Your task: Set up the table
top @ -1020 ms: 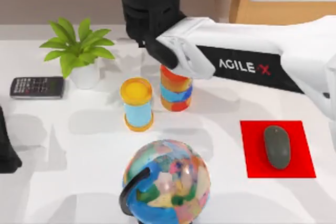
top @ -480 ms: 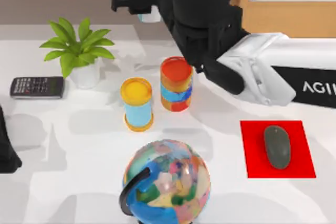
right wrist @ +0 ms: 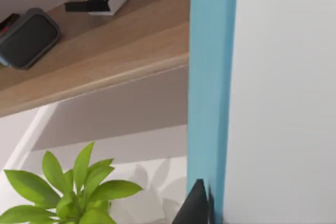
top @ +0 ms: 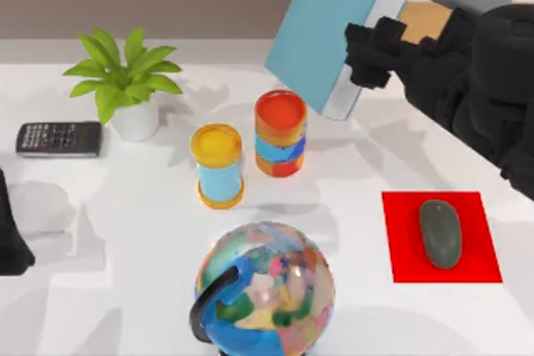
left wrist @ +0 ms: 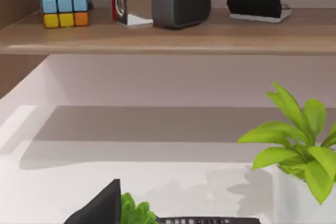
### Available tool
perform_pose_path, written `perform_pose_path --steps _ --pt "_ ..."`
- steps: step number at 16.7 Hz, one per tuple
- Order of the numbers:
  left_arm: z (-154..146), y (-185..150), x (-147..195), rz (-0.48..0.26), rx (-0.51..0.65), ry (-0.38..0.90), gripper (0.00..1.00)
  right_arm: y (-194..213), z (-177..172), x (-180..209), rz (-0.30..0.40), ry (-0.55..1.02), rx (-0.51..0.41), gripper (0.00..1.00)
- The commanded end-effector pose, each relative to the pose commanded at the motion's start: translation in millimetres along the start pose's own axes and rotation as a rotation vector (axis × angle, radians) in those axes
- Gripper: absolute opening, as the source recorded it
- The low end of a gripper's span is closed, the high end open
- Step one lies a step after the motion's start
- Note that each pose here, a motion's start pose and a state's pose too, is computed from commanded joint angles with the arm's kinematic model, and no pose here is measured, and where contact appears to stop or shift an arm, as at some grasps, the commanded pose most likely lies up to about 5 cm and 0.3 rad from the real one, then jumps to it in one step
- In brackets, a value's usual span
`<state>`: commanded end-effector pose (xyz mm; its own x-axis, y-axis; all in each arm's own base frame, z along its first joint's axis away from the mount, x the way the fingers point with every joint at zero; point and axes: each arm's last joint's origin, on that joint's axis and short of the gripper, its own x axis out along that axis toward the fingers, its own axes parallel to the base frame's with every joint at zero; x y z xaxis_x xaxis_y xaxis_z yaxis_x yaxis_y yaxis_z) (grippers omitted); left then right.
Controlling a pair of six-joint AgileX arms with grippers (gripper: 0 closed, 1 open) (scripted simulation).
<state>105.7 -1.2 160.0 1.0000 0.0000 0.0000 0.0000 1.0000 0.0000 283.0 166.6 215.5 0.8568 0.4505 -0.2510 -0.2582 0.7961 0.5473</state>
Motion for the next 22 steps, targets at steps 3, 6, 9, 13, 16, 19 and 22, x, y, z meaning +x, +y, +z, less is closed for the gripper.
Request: perform_pose_path --steps 3,6,9,13,16,19,22 --pt "0 0 0 0.0 0.0 0.0 1.0 -61 13 -21 -0.071 -0.003 0.223 0.0" --pt "0 0 0 0.0 0.0 0.0 1.0 -124 29 -39 -0.167 -0.06 0.465 0.0" --pt "0 0 0 0.0 0.0 0.0 1.0 -183 50 -59 -0.242 -0.165 0.695 0.0" --pt "0 0 0 0.0 0.0 0.0 1.0 -252 86 -82 -0.272 -0.334 0.919 0.0" --pt "0 0 0 0.0 0.0 0.0 1.0 -293 105 -92 -0.262 -0.419 1.019 0.0" --pt "0 0 0 0.0 0.0 0.0 1.0 -319 113 -91 -0.249 -0.448 1.07 0.0" --pt "0 0 0 0.0 0.0 0.0 1.0 -323 114 -90 -0.246 -0.45 1.078 0.0"
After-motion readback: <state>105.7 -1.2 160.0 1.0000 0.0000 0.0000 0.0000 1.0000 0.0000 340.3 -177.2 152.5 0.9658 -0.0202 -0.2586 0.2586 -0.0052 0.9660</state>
